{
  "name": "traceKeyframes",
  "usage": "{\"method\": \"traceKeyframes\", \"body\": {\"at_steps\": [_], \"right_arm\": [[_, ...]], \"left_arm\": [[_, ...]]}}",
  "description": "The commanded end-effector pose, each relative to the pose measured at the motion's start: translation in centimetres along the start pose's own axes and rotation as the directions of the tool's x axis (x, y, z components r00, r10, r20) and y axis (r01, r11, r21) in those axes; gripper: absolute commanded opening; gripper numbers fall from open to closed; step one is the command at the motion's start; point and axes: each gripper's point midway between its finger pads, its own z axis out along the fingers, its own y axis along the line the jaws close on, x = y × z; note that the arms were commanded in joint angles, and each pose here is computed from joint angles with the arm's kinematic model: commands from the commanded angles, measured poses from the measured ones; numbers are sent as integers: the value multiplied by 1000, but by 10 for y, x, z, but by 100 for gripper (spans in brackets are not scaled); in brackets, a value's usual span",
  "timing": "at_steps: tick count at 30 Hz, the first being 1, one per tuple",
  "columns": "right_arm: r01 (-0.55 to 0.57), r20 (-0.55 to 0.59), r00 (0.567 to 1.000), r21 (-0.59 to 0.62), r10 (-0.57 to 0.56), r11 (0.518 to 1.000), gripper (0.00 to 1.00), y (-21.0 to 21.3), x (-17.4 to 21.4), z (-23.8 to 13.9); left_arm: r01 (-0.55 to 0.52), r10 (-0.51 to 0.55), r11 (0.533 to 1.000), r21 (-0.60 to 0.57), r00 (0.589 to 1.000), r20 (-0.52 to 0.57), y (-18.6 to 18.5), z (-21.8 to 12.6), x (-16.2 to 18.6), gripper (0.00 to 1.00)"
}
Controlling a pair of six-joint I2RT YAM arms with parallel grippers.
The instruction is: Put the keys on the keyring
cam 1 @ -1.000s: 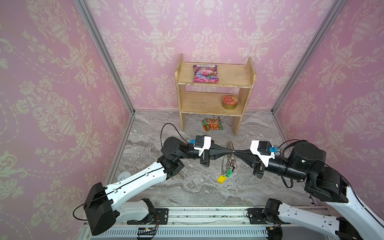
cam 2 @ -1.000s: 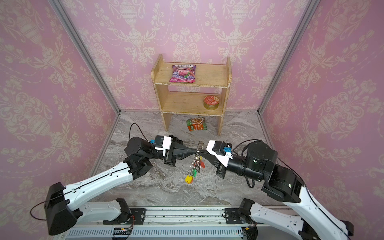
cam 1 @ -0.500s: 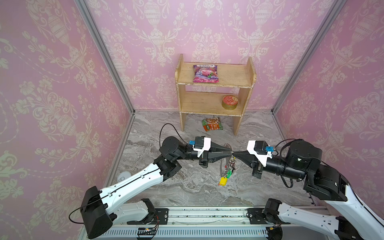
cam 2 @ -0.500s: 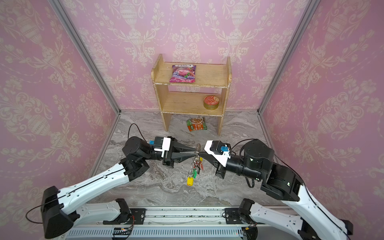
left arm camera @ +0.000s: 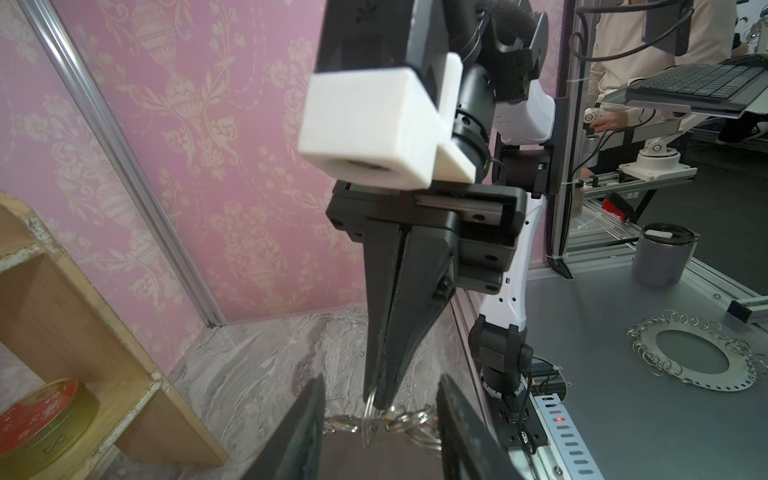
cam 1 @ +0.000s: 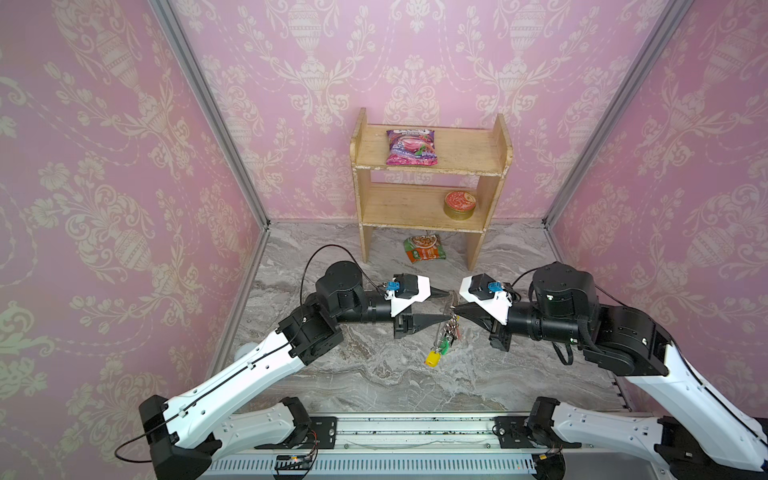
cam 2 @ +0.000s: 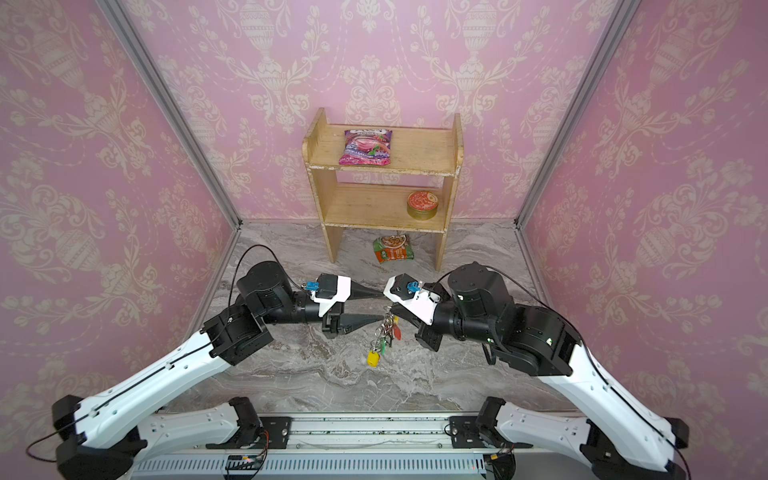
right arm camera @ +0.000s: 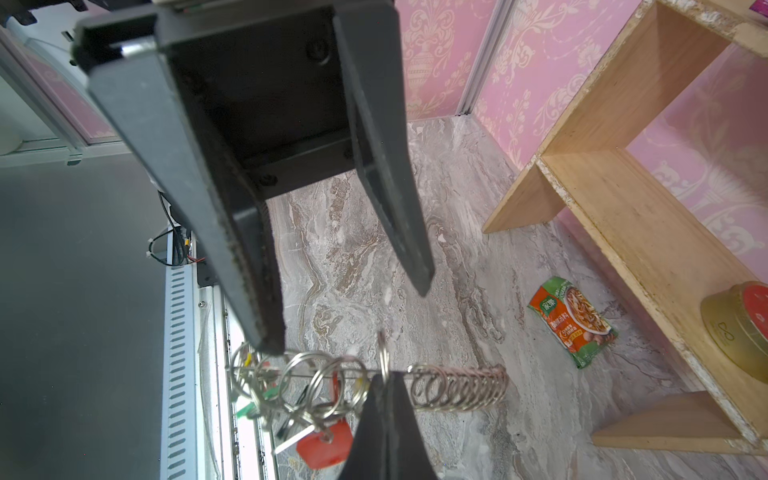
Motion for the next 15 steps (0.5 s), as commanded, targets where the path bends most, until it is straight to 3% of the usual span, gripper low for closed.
{"method": "traceKeyframes", "body": {"at_steps": [1, 15], "right_arm": [[23, 57, 998, -2, -23, 1000, 0, -1, -18, -10], [26, 78, 997, -23, -25, 999, 0, 2, -22, -4]], "left_arm": [[-18, 16, 999, -27, 997, -72, 4, -2, 10, 36], [-25, 23, 999, -25, 996, -82, 8, 4, 11, 21]]}}
